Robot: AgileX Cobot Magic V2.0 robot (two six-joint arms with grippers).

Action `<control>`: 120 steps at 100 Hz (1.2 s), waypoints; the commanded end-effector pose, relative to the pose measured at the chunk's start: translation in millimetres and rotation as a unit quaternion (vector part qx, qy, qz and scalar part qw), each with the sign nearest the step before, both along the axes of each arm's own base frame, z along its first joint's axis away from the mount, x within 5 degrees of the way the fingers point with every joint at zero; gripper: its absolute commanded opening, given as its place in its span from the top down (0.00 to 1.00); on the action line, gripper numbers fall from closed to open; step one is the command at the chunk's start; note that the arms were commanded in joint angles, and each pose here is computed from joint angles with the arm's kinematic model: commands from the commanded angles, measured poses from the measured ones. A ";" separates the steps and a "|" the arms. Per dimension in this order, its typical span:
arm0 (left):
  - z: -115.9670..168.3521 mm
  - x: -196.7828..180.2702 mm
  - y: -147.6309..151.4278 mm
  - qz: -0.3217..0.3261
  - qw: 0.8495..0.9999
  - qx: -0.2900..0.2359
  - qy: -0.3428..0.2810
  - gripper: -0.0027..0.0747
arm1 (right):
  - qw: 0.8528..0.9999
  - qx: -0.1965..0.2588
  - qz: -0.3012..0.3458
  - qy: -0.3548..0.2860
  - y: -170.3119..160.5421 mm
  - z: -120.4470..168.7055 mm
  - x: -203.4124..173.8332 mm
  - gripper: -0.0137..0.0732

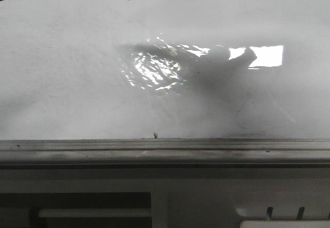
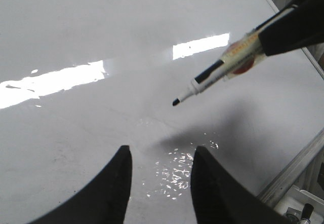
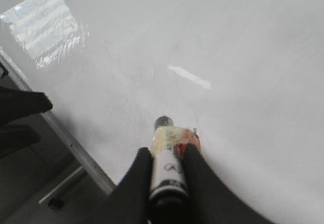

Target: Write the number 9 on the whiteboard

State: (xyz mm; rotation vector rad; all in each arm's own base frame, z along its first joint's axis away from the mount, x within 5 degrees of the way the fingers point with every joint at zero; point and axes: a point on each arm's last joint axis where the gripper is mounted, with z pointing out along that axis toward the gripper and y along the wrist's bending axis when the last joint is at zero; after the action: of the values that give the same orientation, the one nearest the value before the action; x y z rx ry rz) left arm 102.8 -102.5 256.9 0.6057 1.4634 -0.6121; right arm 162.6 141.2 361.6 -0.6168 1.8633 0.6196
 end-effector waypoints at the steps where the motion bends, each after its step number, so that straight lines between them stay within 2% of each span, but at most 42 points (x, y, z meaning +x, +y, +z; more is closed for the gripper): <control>1: 17.0 0.5 -1.0 -0.001 0.998 -0.046 -0.034 0.63 | 0.999 0.032 -0.023 -0.033 -4.2 24.7 8.3 0.92; 17: 17.0 0.5 -1.0 -0.001 0.998 -0.046 -0.034 0.63 | 0.999 0.014 -0.039 -0.013 -3.1 25.6 26.6 0.92; 36: 17.2 0.5 -1.0 -0.001 0.998 -0.046 -0.034 0.63 | 0.999 -0.001 -0.053 0.012 -0.3 12.6 42.7 0.92; 52: 17.8 0.5 -0.9 -0.001 0.998 -0.049 -0.037 0.63 | 0.998 0.001 -0.061 0.009 5.8 6.0 54.6 0.92; 72: 17.8 0.5 -0.9 -0.001 0.998 -0.049 -0.037 0.63 | 0.995 -0.044 -0.024 0.089 13.8 -12.7 48.3 0.92; 82: 17.8 0.5 -0.9 -0.001 0.998 -0.049 -0.037 0.63 | 0.995 -0.054 -0.028 0.073 7.3 -8.6 45.1 0.92; 103: 17.8 0.5 -0.9 -0.001 0.998 -0.049 -0.037 0.63 | 0.998 -0.021 -0.052 0.022 -3.8 21.1 46.8 0.92; 120: 17.8 0.5 -0.9 -0.001 0.998 -0.049 -0.037 0.63 | 0.998 -0.028 -0.049 0.033 -2.3 19.2 48.9 0.92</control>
State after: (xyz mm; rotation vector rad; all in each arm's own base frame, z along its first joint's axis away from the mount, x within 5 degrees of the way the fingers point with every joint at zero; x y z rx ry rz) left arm 102.8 -102.4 257.4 0.6033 1.4579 -0.6134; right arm 208.3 142.8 363.0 -0.5699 2.0658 0.5570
